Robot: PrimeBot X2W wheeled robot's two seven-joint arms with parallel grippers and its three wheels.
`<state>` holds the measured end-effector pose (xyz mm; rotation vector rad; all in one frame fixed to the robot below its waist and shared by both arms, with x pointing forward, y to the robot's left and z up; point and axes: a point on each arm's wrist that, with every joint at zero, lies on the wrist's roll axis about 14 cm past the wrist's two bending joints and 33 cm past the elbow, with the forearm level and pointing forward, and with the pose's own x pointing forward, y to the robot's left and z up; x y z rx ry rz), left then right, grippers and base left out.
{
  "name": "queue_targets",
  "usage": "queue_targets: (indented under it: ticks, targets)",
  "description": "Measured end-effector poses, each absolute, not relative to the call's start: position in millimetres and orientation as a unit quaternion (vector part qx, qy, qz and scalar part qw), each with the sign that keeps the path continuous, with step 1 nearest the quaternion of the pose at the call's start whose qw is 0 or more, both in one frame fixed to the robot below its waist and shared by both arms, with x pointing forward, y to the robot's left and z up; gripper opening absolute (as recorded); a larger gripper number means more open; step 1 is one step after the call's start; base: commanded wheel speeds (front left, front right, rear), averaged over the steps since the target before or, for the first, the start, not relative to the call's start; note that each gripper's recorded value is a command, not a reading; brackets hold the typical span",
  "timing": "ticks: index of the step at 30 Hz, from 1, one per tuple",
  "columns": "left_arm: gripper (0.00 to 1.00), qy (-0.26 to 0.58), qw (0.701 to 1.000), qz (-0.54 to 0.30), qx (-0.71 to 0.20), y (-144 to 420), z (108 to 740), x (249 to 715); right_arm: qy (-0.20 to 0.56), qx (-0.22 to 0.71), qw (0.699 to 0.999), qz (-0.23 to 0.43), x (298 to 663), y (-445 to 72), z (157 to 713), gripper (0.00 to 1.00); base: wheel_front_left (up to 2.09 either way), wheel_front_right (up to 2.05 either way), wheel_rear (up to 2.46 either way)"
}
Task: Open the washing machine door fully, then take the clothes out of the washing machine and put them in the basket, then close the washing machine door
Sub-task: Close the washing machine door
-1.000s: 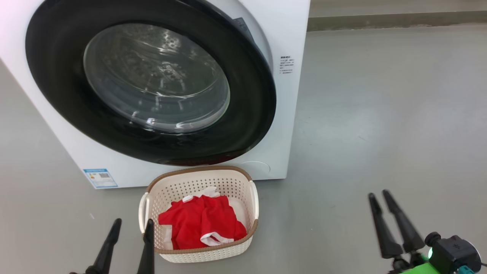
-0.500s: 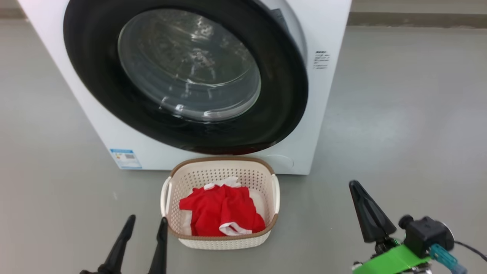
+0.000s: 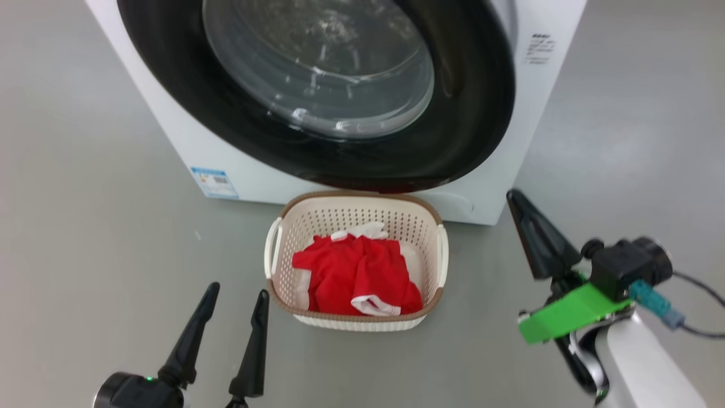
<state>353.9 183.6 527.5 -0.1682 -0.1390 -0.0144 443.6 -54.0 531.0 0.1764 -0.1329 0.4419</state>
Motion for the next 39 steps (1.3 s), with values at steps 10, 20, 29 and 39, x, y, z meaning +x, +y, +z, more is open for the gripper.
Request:
queue_targets:
  ticks: [10,20,29,39]
  targets:
    - [1.0,-0.073,0.991,0.005,-0.108,192,527,370,-0.071,0.064,0.963,0.251,497,-33,531,0.0,0.0,0.0,0.0]
    - [1.0,-0.064,0.991,0.012,-0.114,197,519,385,-0.064,0.046,0.96,0.268,537,-20,521,0.0,0.0,0.0,0.0]
    - [1.0,-0.05,0.992,0.019,-0.114,202,508,390,-0.054,0.042,0.963,0.262,567,-20,510,0.0,0.0,0.0,0.0]
    - [1.0,-0.043,0.992,0.025,-0.116,205,502,396,-0.061,0.039,0.966,0.247,600,-25,515,0.0,0.0,0.0,0.0]
